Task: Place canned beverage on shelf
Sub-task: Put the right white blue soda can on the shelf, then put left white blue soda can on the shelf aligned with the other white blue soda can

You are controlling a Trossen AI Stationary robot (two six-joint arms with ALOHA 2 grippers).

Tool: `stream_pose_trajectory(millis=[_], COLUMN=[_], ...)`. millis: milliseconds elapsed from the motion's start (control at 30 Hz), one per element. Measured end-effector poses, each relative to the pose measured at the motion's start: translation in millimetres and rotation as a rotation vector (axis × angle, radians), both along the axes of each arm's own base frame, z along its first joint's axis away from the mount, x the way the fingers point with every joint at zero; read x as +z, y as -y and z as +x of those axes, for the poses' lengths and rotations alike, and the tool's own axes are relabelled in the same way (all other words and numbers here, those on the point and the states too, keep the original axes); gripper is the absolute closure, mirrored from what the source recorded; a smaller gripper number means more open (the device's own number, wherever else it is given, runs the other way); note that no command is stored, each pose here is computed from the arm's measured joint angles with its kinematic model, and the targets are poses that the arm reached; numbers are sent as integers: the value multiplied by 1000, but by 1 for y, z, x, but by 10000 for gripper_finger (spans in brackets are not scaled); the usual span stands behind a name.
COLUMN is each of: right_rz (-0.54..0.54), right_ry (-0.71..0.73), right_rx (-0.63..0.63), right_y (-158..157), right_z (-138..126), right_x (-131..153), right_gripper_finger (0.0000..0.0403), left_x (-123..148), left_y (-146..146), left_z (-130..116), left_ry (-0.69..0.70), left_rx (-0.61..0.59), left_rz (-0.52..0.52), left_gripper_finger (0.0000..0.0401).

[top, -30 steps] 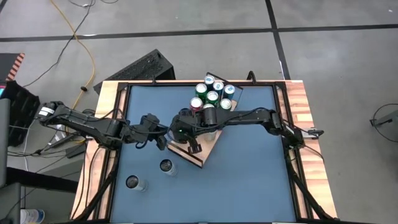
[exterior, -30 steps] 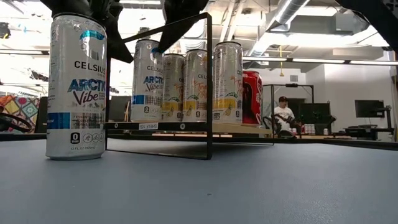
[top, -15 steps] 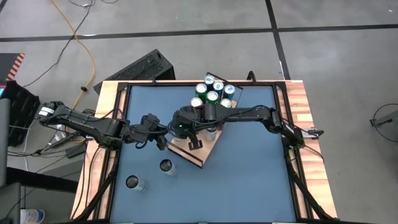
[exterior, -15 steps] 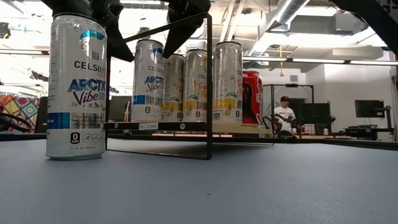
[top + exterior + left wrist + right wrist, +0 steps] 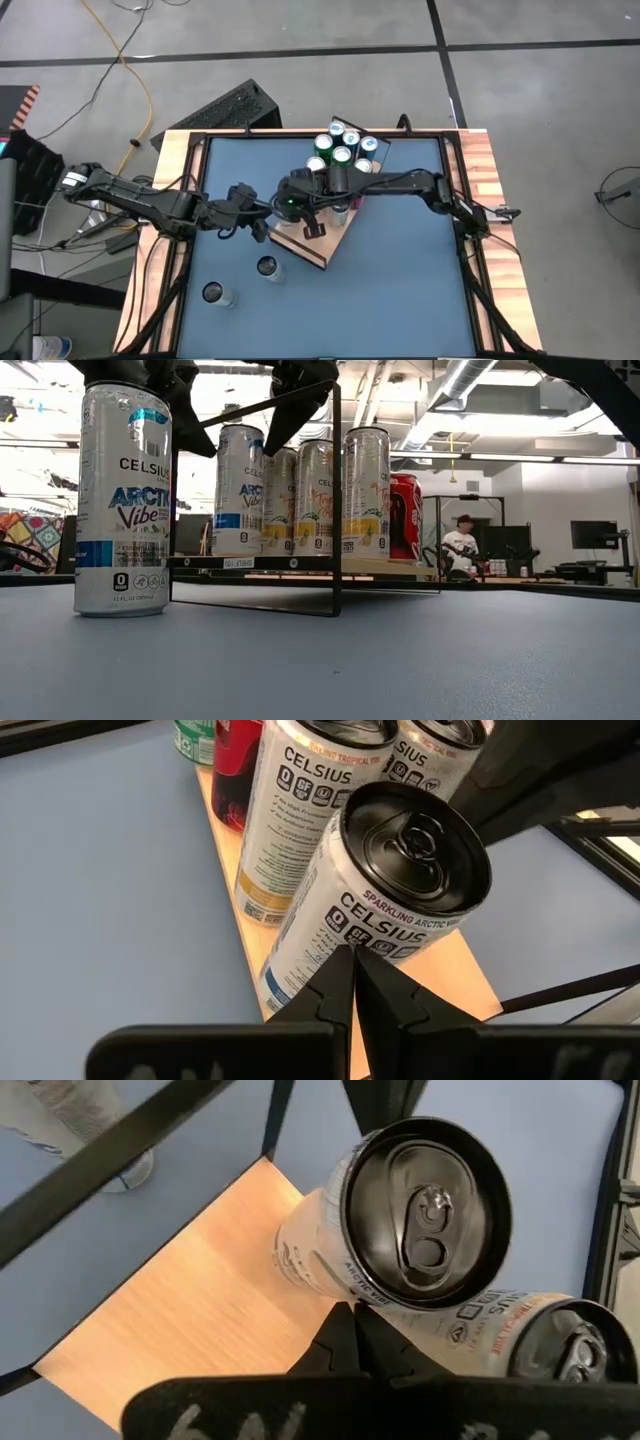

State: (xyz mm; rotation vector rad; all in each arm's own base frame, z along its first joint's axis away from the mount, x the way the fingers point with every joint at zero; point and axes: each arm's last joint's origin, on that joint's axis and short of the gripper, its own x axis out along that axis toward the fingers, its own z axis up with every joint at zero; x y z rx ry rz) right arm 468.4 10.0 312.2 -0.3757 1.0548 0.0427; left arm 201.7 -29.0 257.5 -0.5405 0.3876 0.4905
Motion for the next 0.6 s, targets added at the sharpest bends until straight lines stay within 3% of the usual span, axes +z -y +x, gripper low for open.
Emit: stream_pose_trajectory(millis=[267,500,600], right_rz=[-128,-145,-227], right_ry=[6,22,36], right_rx=[-54,-82,-127], right_y=[-4,-3,-7], right_z=[-4,-8,-14], right_x=[5,15,24], right_gripper_finger=[403,403,403], left_x=[2,2,5], left_y=[0,0,-1], left_z=[-2,-2,-8], left_ry=[6,11,0], left_rx=[-22,-14,-13], left_rz=[-15,-26,-30], left_gripper_finger=[401,401,401])
